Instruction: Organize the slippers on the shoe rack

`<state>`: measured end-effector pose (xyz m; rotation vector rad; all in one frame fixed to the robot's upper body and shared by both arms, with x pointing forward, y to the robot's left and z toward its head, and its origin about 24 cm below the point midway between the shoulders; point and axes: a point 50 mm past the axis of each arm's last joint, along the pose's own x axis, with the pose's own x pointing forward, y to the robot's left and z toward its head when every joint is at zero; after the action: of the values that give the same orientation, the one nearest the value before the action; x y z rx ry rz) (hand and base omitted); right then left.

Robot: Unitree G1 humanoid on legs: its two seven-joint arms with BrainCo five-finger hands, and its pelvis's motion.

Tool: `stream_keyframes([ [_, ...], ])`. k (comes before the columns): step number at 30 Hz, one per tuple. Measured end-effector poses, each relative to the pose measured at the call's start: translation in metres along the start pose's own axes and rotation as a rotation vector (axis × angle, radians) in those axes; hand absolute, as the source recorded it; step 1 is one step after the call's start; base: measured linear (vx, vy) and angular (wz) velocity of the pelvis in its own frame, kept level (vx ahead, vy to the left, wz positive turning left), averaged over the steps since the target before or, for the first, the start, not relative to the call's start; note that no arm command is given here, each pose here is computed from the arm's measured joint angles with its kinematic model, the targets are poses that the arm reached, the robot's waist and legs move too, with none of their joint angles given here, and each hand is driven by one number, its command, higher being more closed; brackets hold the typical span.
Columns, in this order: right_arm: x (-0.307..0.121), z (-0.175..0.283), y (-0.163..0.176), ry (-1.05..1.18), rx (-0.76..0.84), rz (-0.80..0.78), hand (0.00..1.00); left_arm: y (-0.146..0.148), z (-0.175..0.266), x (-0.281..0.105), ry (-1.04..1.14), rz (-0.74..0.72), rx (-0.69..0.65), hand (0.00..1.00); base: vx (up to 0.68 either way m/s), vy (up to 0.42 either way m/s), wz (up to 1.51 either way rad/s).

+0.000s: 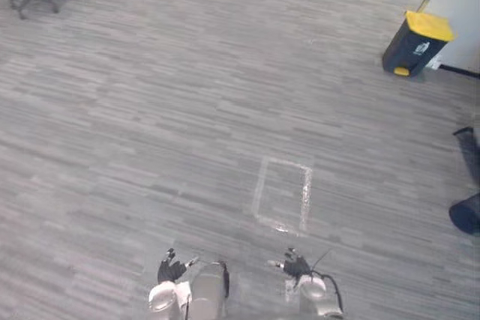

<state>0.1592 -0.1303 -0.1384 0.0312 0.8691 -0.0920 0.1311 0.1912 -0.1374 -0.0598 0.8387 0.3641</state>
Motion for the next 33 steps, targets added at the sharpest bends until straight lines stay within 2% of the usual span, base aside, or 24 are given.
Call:
stream_keyframes([
  [5, -0.004, -0.012, -0.001, 0.028, 0.013, -0.001, 0.0, 0.002, -0.009, 0.001, 0.05, -0.02, 0.083, 0.0, 0.37, 0.199, -0.55],
  [14, -0.002, -0.007, -0.004, 0.015, 0.019, -0.012, 0.0, 0.007, -0.013, 0.003, 0.083, -0.029, 0.132, 0.0, 0.27, -0.011, -0.26],
  [19, -0.004, -0.011, -0.008, 0.019, 0.039, -0.027, 0.0, 0.003, -0.012, 0.0, 0.066, -0.038, 0.085, 0.0, 0.46, -0.204, -0.11],
  [21, -0.004, -0.01, -0.007, 0.012, 0.029, -0.025, 0.0, -0.002, -0.016, -0.003, 0.072, -0.039, 0.043, 0.0, 0.47, -0.075, -1.31],
  [25, -0.004, -0.009, -0.001, 0.012, 0.024, -0.01, 0.0, 0.001, -0.006, -0.001, 0.032, -0.03, 0.046, 0.0, 0.44, 0.017, -1.24],
  [33, -0.003, -0.009, 0.003, 0.024, 0.005, 0.005, 0.0, -0.005, -0.005, -0.001, 0.019, -0.036, 0.012, 0.0, 0.31, 0.249, -0.98],
])
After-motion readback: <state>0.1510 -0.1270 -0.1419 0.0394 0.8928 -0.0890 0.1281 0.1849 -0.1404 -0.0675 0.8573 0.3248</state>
